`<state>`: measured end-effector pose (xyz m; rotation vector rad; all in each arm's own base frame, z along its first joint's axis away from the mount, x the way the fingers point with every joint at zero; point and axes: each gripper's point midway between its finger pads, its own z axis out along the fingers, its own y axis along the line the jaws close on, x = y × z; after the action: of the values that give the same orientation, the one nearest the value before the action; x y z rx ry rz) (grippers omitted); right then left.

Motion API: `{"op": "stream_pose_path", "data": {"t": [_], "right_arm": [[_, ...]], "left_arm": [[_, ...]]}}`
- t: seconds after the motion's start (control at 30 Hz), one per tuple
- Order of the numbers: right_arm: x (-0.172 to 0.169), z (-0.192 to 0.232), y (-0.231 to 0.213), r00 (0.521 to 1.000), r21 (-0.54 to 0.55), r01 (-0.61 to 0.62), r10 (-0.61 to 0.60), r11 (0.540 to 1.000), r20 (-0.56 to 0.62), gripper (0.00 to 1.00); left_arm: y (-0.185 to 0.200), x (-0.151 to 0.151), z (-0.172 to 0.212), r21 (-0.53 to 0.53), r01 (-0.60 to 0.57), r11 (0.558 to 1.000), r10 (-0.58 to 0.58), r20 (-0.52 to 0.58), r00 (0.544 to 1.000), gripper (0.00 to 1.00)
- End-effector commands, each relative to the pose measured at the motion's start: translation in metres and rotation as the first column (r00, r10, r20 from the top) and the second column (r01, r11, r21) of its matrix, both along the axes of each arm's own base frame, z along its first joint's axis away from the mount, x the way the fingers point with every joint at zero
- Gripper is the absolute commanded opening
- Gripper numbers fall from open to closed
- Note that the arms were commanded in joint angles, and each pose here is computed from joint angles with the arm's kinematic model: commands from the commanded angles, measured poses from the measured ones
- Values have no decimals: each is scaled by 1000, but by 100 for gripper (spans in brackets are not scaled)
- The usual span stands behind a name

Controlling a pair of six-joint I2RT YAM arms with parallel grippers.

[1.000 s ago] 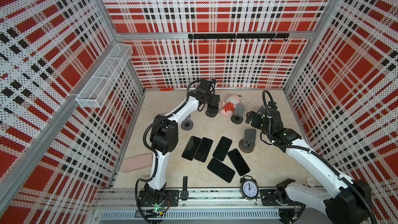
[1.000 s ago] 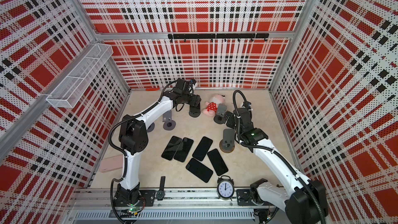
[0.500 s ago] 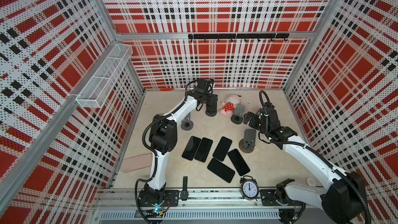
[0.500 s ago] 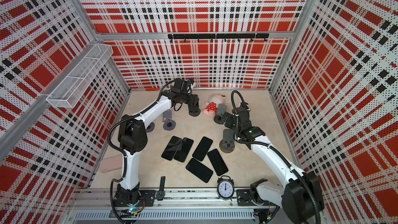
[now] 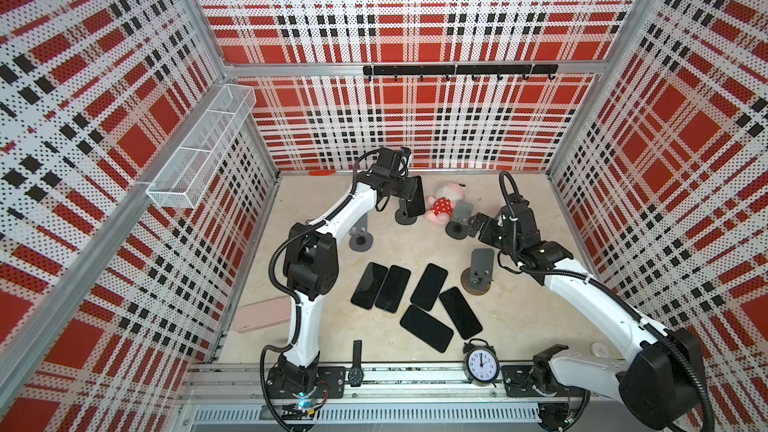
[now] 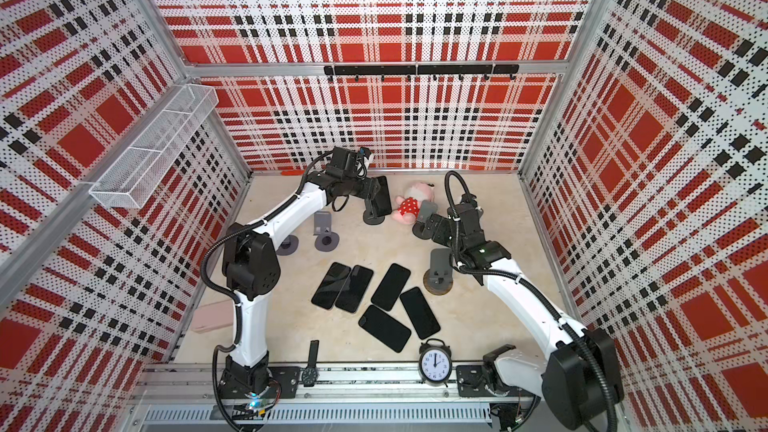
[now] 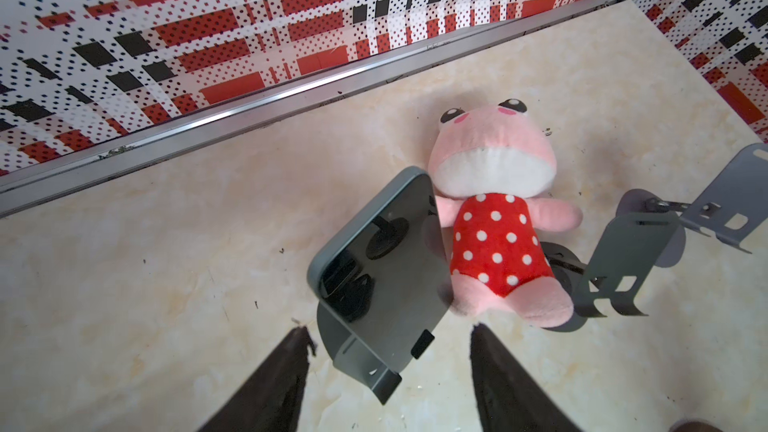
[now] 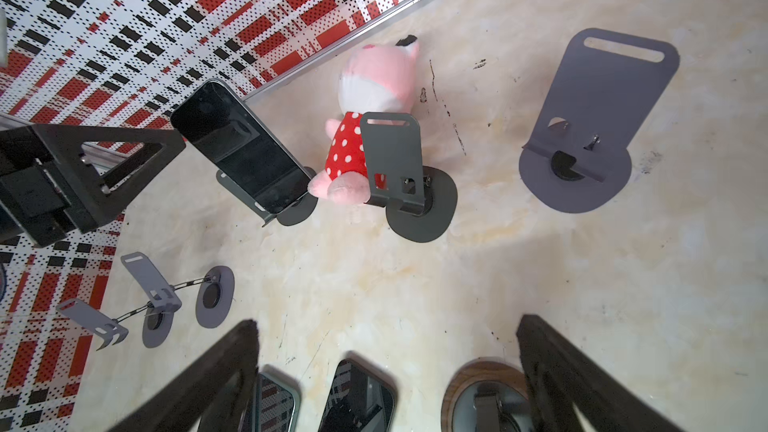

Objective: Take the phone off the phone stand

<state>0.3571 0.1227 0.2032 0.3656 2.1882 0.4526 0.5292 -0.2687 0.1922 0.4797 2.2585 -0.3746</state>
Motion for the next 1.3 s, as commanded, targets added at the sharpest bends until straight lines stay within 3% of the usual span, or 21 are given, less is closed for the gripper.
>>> {"op": "stream_pose_path", "data": {"t": [0.0,0.2,0.37,0.53,0.67,0.93,1.27], "right_arm": [[8,14,4,999,7,-16,16,1000,39,100],[11,17,10,997,-5,-59,59,998,57,100],[26,19,42,977,-56,-199,202,978,62,100],[46,25,78,956,-259,-267,289,928,50,100],[61,30,113,916,-353,-340,392,872,85,100],[120,21,149,912,-376,-333,397,865,107,100],[173,10,183,895,-424,-340,427,840,128,100]], "left_arm": [[7,6,28,-21,-3,1000,4,56,998,66],[16,3,30,-18,-23,1000,24,55,998,68],[29,-7,40,-32,-47,998,49,70,996,70],[48,-23,51,-95,-88,992,97,92,991,72],[70,-39,56,-129,-155,980,170,119,978,76],[131,-86,48,-351,-289,891,357,149,922,76],[152,-158,13,-494,-309,813,438,168,883,76]]}}
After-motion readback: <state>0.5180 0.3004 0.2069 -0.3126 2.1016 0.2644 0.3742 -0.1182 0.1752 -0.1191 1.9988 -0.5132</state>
